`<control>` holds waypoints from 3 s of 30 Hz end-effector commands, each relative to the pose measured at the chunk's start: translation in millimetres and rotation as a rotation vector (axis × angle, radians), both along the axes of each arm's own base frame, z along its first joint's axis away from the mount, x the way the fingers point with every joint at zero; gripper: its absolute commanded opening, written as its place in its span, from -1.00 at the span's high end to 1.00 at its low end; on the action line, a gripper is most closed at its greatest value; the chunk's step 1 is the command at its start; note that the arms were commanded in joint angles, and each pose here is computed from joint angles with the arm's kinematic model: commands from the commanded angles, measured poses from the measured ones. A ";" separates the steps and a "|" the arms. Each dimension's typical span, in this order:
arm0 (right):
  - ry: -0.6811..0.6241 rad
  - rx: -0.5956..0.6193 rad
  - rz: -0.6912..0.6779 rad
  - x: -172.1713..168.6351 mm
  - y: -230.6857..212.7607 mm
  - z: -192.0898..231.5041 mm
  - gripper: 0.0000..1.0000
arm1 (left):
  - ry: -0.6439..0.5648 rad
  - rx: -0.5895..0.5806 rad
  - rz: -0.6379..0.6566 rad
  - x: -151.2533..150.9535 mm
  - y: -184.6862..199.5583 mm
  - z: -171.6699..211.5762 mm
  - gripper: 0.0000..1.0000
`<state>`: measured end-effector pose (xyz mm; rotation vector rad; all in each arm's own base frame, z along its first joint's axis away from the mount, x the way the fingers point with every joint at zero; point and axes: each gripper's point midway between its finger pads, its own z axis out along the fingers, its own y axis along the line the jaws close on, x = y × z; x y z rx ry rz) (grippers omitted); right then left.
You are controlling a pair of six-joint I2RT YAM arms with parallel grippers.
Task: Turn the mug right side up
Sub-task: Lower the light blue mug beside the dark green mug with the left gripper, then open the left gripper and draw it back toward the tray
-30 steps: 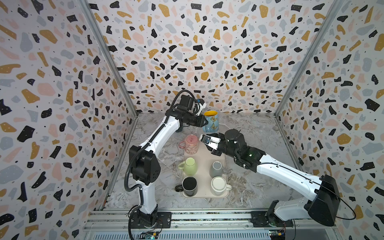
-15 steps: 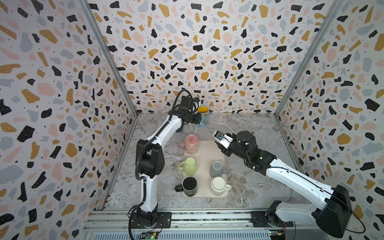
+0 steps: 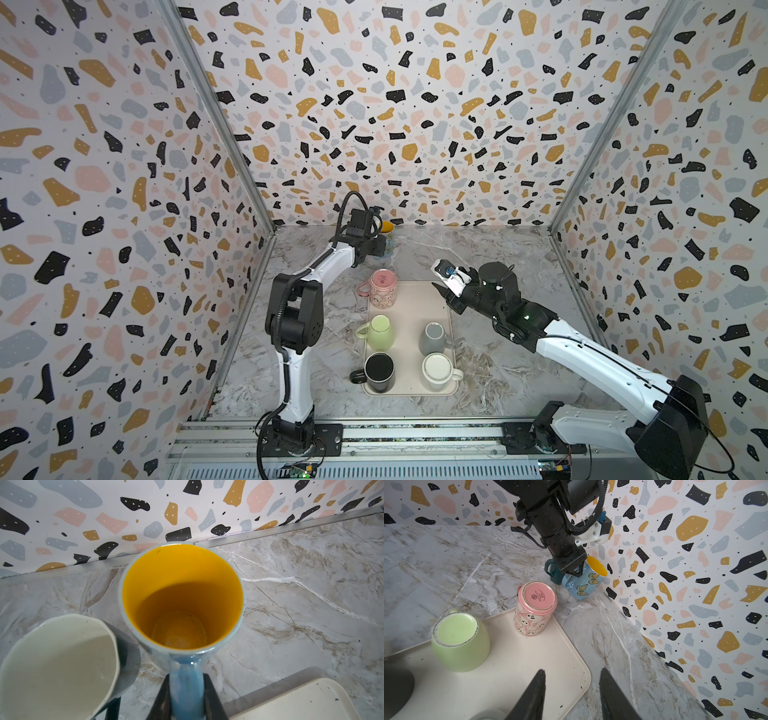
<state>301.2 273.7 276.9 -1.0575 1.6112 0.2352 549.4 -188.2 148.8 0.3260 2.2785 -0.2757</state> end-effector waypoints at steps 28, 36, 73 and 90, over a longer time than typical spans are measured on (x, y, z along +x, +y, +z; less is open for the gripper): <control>0.030 0.014 -0.013 2.2 -1.9 -7.1 0.04 | -0.193 -0.135 -0.004 24.9 -14.5 5.0 1.00; 0.033 0.015 -0.004 2.7 0.8 -9.0 0.00 | -0.173 -0.104 0.014 18.8 -7.8 -2.6 1.00; 0.082 0.058 -0.004 -0.4 3.3 -11.5 -0.23 | -0.149 -0.132 -0.008 -53.2 8.6 79.7 -0.03; 0.172 0.108 -0.002 -3.9 9.6 -21.7 -0.34 | 0.148 -0.418 0.176 -188.9 35.6 69.0 -0.10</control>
